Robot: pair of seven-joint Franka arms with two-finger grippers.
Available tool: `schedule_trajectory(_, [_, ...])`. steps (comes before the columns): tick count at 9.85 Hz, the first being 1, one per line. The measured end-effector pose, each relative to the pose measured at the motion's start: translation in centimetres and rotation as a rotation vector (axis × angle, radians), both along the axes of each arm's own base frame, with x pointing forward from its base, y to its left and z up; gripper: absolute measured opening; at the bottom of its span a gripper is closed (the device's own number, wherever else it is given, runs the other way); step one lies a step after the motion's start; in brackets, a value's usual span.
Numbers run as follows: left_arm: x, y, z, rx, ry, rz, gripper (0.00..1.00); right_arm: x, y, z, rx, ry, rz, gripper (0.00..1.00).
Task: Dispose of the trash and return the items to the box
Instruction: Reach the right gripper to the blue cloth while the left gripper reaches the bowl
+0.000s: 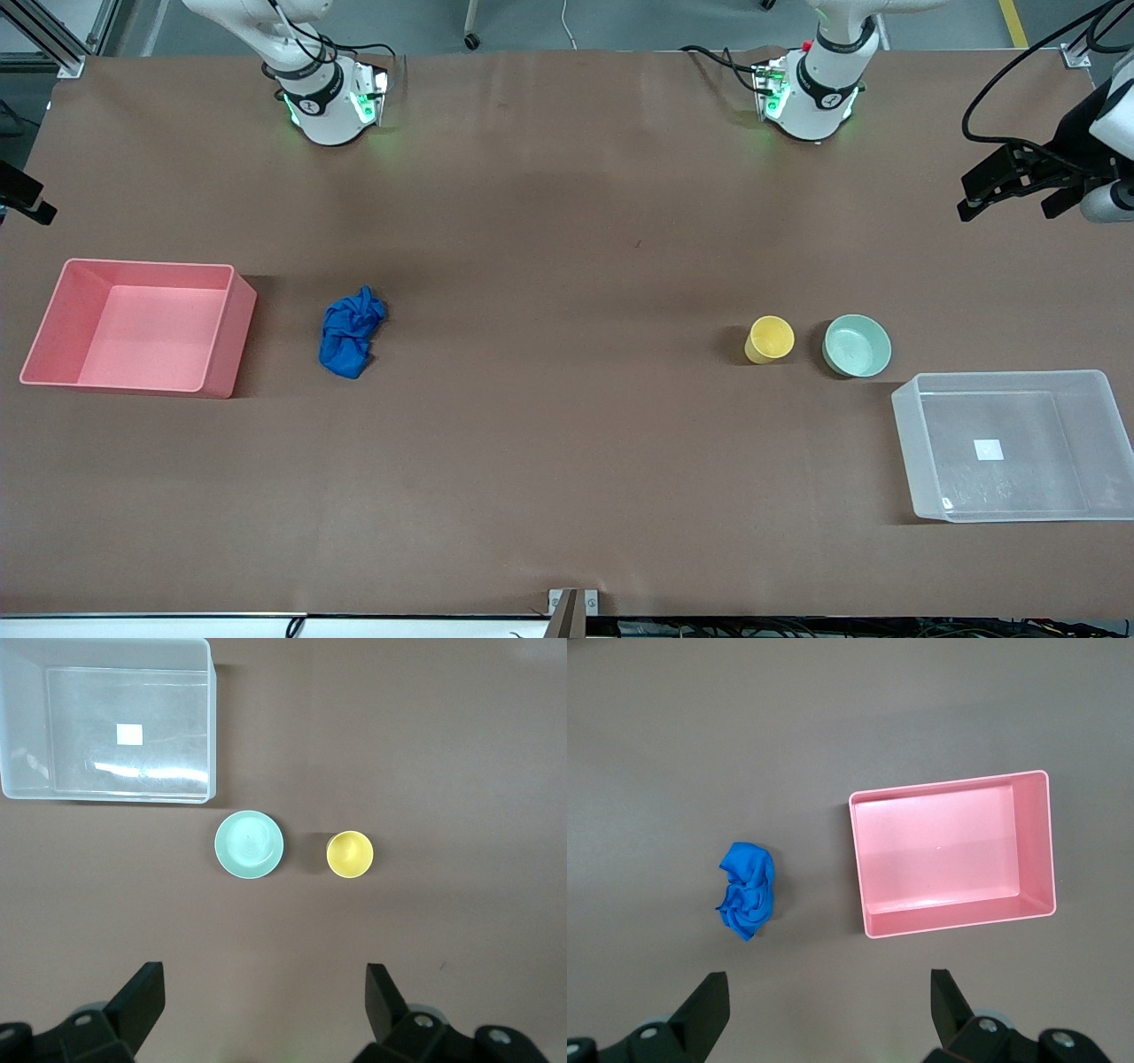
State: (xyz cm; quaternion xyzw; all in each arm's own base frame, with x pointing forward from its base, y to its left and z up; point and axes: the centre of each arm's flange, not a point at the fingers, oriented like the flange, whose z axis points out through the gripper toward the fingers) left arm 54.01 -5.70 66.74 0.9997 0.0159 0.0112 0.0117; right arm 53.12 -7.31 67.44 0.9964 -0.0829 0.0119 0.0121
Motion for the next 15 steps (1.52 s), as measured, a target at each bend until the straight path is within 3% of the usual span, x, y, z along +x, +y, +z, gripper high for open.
schedule_trajectory(6, [0.5, 0.1, -0.5, -0.001, -0.001, 0.002, 1.00, 0.3, 1.4, -0.4, 0.004, 0.008, 0.031, 1.00])
schedule_trajectory(8, [1.1, 0.1, -1.2, -0.003, -0.004, 0.002, 1.00, 2.5, 7.3, -4.1, 0.008, 0.064, 0.117, 1.00])
schedule_trajectory(11, [2.5, 1.3, -4.7, -0.003, -0.008, 0.024, 0.98, 5.9, 13.0, -17.7, 0.018, 0.109, 0.136, 1.00])
schedule_trajectory(13, [4.0, 2.5, -10.7, -0.005, -0.012, 0.036, 0.98, 5.0, 13.6, -27.9, 0.024, 0.092, 0.146, 1.00])
schedule_trajectory(15, [4.9, 2.9, -18.4, -0.007, -0.020, 0.044, 0.97, 2.3, 14.5, -36.9, 0.034, 0.067, 0.142, 1.00])
